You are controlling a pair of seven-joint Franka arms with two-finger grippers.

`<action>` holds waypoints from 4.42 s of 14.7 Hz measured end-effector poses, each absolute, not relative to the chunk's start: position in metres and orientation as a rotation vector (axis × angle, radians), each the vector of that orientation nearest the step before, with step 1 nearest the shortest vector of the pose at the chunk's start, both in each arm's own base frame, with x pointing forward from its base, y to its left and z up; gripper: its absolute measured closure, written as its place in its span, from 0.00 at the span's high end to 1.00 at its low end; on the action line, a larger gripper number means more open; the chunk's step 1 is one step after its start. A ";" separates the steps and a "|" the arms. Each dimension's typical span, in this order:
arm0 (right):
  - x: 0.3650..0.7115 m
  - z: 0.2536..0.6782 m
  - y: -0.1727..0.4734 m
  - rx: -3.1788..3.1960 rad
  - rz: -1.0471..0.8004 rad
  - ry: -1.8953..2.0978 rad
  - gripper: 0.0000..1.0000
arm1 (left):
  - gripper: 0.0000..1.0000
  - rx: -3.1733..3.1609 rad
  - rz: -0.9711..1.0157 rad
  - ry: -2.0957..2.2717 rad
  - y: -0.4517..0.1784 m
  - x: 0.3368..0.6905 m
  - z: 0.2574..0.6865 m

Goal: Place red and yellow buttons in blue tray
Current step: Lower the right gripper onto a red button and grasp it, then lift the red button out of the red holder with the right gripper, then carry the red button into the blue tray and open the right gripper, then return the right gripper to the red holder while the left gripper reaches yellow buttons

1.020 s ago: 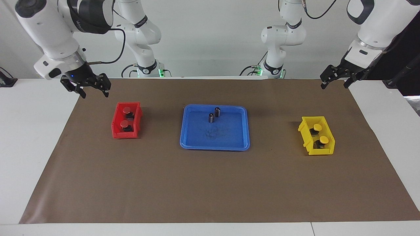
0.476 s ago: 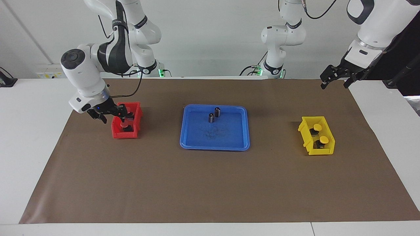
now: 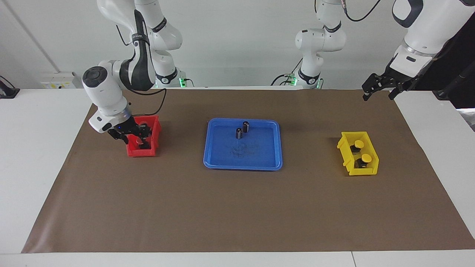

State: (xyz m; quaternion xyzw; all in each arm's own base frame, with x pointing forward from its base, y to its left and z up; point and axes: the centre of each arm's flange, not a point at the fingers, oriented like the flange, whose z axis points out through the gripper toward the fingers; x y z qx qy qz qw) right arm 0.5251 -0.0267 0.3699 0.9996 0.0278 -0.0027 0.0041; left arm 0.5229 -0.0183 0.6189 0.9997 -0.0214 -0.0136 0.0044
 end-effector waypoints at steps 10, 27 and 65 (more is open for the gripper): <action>0.515 0.349 -0.015 3.132 -0.004 0.120 0.64 | 1.00 3.132 -0.043 -0.067 -0.018 0.523 0.619; 0.530 0.406 -0.021 3.133 -0.154 0.110 0.41 | 1.00 3.132 -0.043 -0.067 -0.018 0.523 0.619; 0.591 0.448 0.269 3.168 0.065 -0.260 0.87 | 0.99 3.135 0.071 -0.065 0.006 0.547 0.547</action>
